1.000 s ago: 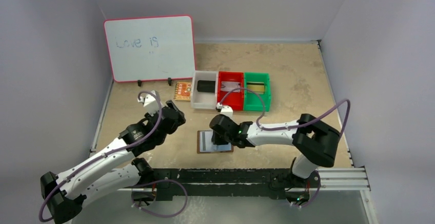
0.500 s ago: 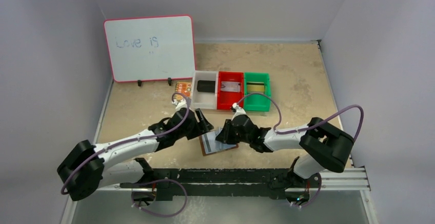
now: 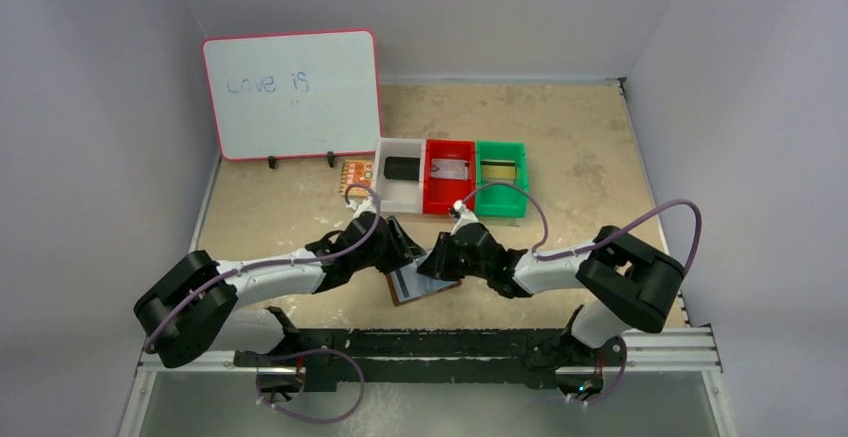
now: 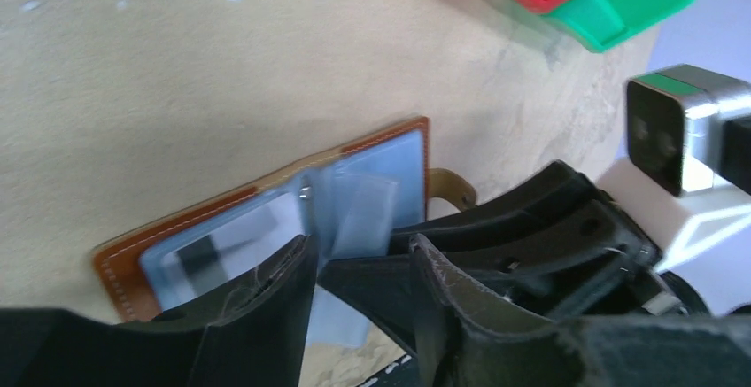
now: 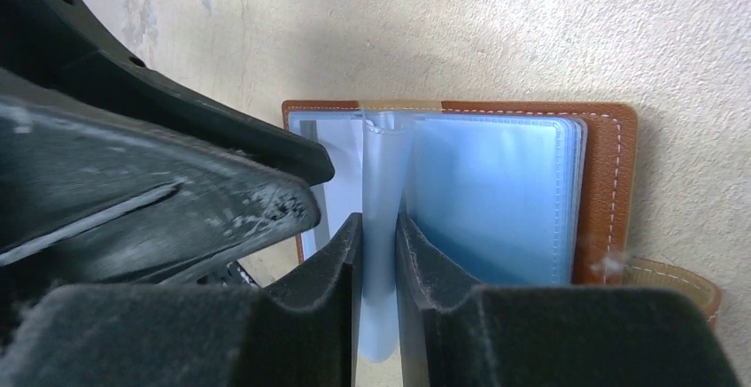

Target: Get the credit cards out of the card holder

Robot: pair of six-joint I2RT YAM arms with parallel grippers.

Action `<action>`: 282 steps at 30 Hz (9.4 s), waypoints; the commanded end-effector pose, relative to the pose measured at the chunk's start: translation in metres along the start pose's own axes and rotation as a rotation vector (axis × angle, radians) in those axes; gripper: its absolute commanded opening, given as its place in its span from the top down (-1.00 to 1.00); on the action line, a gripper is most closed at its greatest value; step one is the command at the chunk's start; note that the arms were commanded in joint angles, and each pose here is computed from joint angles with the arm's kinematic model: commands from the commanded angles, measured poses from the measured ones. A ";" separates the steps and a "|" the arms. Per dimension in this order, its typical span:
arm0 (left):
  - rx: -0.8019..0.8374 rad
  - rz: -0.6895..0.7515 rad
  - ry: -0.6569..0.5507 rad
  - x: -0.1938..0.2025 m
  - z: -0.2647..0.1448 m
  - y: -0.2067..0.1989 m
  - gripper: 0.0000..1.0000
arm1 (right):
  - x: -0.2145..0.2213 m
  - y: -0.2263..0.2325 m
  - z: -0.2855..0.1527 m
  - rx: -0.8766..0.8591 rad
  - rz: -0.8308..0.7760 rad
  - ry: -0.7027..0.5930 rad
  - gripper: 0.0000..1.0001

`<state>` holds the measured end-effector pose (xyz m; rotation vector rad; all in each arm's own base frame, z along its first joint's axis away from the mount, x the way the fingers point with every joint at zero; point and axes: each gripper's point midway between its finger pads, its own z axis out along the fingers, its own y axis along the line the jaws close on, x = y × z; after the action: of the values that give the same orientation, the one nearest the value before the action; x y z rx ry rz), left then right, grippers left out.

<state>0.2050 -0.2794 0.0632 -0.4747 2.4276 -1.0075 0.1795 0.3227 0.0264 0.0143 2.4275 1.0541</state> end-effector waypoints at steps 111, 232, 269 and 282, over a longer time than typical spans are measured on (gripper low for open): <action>-0.348 0.219 0.028 0.032 -0.028 0.087 0.86 | 0.009 0.024 0.002 -0.044 0.013 0.146 0.71; -0.483 0.350 0.054 0.030 -0.021 0.117 1.00 | -0.003 -0.009 -0.008 -0.111 0.215 0.134 0.58; -0.418 0.357 -0.183 -0.031 -0.046 0.038 0.40 | -0.003 -0.029 -0.012 0.003 0.182 0.119 1.00; -0.305 0.302 -0.108 -0.011 -0.031 0.022 0.31 | -0.010 -0.031 -0.021 0.016 0.210 0.059 1.00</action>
<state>0.1942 -0.2275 0.0639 -0.2366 2.4771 -0.3867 0.1808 0.2954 0.0273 0.2074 2.5302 1.2150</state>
